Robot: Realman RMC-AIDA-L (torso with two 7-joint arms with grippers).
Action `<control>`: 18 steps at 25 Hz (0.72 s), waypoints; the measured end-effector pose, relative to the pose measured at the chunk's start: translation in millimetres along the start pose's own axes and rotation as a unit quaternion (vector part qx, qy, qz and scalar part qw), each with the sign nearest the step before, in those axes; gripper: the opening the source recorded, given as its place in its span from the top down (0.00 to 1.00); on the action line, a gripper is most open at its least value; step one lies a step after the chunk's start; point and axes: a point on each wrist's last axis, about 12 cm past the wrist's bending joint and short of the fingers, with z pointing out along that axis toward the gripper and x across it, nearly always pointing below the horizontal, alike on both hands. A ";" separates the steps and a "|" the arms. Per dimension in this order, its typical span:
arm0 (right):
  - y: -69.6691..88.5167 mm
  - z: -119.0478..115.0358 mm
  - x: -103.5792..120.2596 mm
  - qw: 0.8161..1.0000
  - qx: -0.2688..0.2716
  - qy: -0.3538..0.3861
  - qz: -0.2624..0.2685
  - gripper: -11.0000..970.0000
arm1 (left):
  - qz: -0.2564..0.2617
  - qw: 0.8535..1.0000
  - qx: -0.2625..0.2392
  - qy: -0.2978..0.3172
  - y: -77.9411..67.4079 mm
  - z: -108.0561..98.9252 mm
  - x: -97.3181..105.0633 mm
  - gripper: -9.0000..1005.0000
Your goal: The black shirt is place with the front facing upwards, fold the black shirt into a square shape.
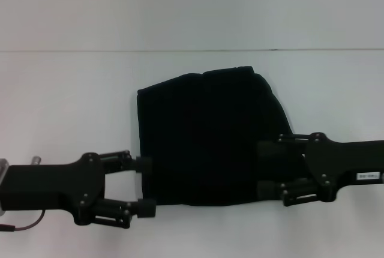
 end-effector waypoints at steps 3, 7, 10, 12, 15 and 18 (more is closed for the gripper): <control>-3.8 7.3 0.7 1.000 0.011 0.008 0.001 0.06 | -0.006 1.000 0.002 0.019 3.3 2.9 -2.0 0.06; -8.4 9.9 0.4 1.000 0.029 0.009 0.008 0.06 | -0.004 1.000 -0.005 0.018 6.5 3.4 -5.2 0.06; -11.3 6.9 -1.8 0.999 0.040 0.006 0.017 0.06 | -0.010 1.000 -0.015 0.017 10.6 3.0 -9.8 0.06; -12.7 5.2 -2.7 0.999 0.046 0.007 0.021 0.06 | -0.012 0.999 -0.025 0.018 13.8 3.6 -11.5 0.06; -14.5 3.9 -4.2 0.998 0.050 0.009 0.026 0.06 | -0.014 0.999 -0.034 0.023 17.5 5.5 -12.9 0.06; -16.7 2.4 -5.8 0.998 0.057 0.014 0.032 0.06 | -0.017 0.999 -0.038 0.025 19.2 6.4 -13.4 0.06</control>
